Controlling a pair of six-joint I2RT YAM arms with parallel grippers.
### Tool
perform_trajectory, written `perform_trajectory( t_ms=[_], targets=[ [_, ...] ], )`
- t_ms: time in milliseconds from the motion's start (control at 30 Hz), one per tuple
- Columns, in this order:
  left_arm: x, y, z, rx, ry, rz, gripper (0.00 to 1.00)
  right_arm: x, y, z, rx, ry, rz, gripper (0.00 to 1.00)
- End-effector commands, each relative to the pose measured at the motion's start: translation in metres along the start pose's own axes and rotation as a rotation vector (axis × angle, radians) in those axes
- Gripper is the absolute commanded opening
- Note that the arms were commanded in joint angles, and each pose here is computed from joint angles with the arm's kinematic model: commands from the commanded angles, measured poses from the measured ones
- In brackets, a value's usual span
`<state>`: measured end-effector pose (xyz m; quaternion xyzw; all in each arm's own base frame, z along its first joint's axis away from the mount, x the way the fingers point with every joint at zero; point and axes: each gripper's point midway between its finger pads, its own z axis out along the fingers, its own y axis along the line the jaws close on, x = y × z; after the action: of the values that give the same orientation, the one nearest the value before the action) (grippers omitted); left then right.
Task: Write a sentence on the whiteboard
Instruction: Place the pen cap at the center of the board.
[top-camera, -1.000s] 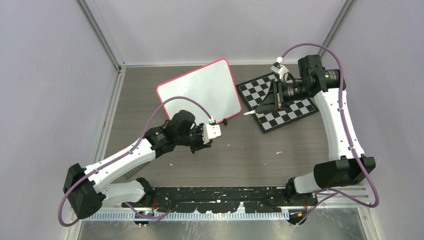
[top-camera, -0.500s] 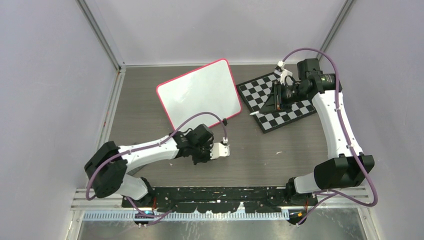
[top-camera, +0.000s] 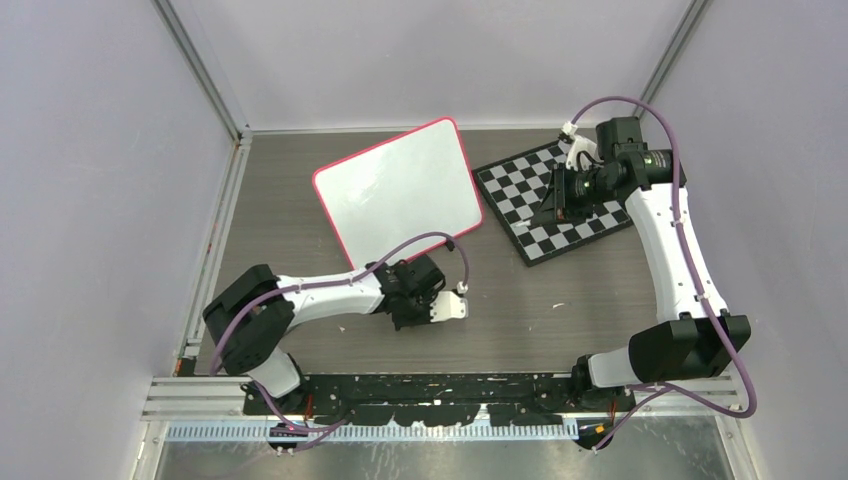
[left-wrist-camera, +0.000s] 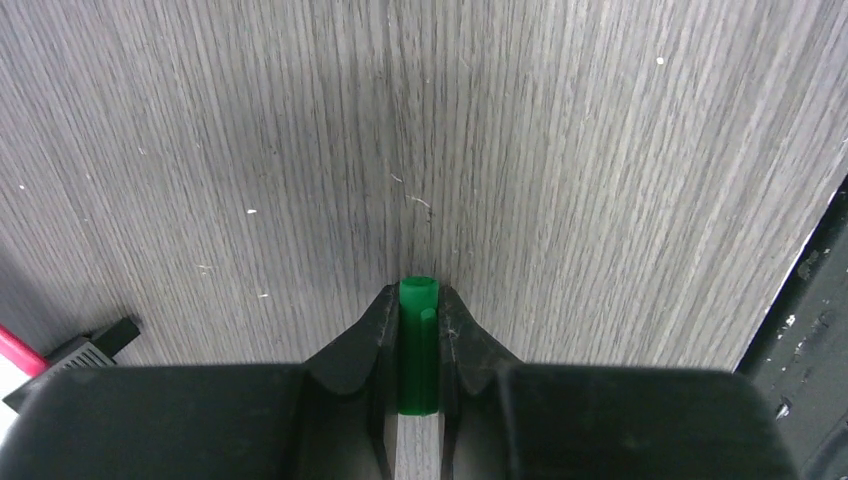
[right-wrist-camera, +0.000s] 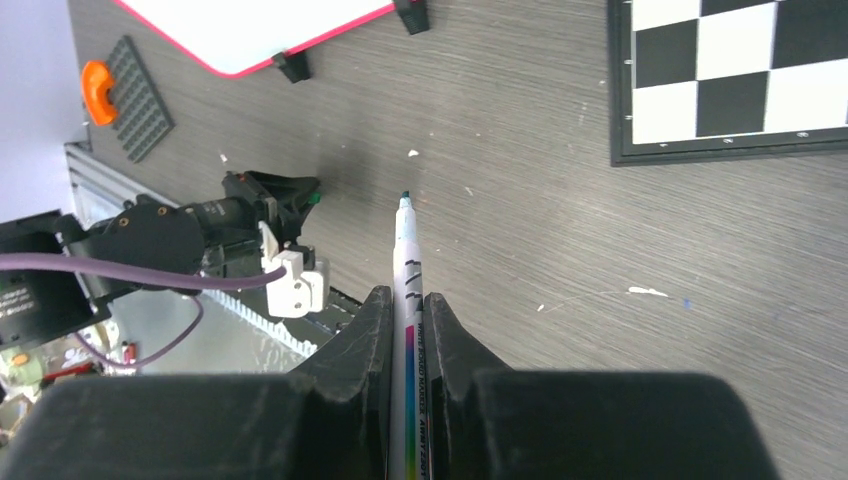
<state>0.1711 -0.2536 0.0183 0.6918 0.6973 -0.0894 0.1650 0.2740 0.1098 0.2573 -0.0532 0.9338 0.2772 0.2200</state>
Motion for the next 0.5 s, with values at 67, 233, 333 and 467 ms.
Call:
perform_trajectory(
  t_ms=[67,233,333,467],
  targets=[
    [0.007,-0.002,0.005,0.013,0.054,-0.006,0.23,-0.02,-0.01,-0.018,0.123,-0.115,0.027,0.0],
    [0.007,-0.002,0.0,0.016,0.058,-0.012,0.4,-0.026,-0.002,-0.024,0.096,-0.164,-0.017,0.0],
    [0.002,-0.003,-0.007,0.025,0.05,-0.019,0.47,-0.03,0.001,-0.028,0.089,-0.194,-0.039,0.0],
    [-0.017,-0.001,-0.028,0.029,-0.003,-0.029,0.6,-0.04,-0.003,-0.03,0.114,-0.242,-0.057,0.0]
  ],
)
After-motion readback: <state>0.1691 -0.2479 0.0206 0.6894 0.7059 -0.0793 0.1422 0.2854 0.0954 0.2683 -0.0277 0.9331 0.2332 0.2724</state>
